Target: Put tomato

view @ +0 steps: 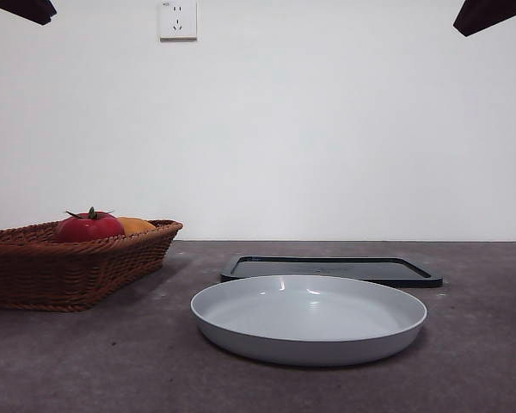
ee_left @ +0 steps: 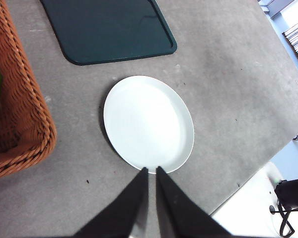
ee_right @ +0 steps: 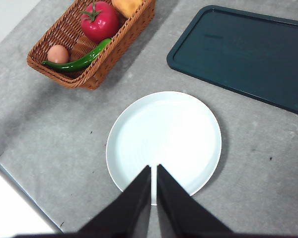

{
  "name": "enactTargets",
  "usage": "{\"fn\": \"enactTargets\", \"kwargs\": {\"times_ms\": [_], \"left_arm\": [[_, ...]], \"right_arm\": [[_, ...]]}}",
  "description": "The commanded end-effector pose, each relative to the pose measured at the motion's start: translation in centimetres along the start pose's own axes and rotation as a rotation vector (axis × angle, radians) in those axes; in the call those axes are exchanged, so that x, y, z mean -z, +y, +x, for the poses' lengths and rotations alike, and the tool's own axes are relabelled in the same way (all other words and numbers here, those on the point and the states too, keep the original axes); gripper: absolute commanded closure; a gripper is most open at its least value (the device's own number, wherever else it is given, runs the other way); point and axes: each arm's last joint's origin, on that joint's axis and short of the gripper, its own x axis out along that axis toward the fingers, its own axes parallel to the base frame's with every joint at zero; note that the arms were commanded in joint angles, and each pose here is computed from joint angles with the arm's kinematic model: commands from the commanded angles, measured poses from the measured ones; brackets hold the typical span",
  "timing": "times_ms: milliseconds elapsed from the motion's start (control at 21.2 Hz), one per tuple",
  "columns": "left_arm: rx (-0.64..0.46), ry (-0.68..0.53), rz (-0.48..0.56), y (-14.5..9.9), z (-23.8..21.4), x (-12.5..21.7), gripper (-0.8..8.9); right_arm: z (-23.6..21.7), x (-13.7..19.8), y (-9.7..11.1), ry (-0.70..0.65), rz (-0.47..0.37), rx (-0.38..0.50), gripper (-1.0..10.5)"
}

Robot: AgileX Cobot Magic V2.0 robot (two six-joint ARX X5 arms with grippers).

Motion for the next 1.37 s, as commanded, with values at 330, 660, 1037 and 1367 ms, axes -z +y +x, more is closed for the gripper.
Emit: {"fn": "enactTargets", "kwargs": {"times_ms": [330, 660, 1037, 1367], "left_arm": [[0.013, -0.02, 0.036, -0.3, -0.2, -0.6, 2.37], [-0.001, -0.021, 0.045, -0.3, -0.2, -0.6, 1.15], [-0.264, -0.004, 0.052, 1.0, 0.9, -2.4, 1.17], [-0.489, 0.139, 0.124, 4.0, 5.2, -6.8, 1.17]], "right_arm": [[-0.1, -0.4, 0.2, -0.011, -0.018, -0.002, 4.1], [-0.1, -0.4, 0.2, -0.011, -0.018, -0.002, 4.0], [-0.1, -0.4, 0.2, -0.011, -0.019, -0.003, 4.0], [-0.1, -0.4, 0.2, -0.01, -0.018, -0.009, 4.0]]}}
